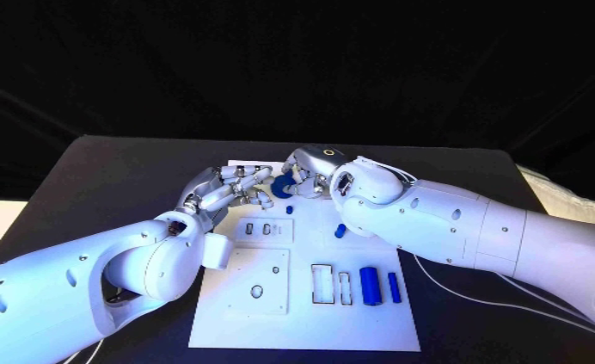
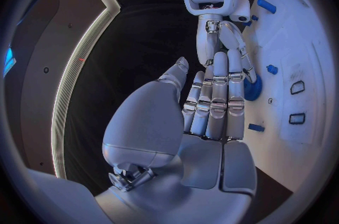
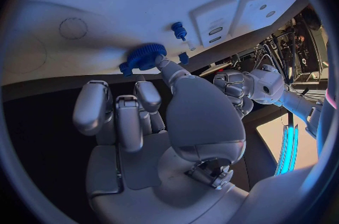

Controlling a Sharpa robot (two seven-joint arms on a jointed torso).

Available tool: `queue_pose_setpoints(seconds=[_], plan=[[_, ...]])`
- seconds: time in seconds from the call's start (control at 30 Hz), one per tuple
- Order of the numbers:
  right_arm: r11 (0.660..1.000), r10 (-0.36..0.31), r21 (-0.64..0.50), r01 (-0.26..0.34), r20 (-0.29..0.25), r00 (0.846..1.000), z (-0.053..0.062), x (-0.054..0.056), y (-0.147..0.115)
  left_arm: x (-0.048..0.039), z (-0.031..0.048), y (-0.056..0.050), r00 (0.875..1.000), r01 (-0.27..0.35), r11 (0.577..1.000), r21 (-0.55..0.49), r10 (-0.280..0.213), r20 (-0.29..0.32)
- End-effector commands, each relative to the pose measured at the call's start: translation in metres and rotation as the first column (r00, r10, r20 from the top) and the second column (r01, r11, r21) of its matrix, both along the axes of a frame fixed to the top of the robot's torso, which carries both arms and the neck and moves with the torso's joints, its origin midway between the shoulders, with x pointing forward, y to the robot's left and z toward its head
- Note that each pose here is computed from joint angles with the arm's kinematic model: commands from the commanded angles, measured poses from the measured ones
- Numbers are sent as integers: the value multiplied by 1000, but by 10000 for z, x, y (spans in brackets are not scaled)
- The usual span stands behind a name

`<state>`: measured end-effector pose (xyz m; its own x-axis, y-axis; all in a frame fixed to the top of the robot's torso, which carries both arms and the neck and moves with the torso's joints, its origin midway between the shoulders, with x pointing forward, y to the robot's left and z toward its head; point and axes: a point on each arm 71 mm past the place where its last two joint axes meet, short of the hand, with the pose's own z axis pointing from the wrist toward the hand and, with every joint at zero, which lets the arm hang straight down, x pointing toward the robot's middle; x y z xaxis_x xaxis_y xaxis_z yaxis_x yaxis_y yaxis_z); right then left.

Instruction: Assemble the parts on the task board

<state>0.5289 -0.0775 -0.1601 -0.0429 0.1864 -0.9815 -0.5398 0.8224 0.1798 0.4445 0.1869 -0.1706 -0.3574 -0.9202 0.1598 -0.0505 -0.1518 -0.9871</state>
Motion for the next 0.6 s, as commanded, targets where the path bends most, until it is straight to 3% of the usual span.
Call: queue_pose_setpoints(seconds=[0.03,0.37,0.6], plan=[[999,-33,-14,34,12,999,3,10,-16,-6,15,-21,1000,20,1000,-12,-20,9],[1000,-19,-10,19,-15,1000,-7,-8,-24,-8,16,-19,1000,20,1000,-12,-19,7],[998,-19,58,21,-33,999,14,-35,-138,-8,15,-9,1000,17,1000,-11,-17,7]])
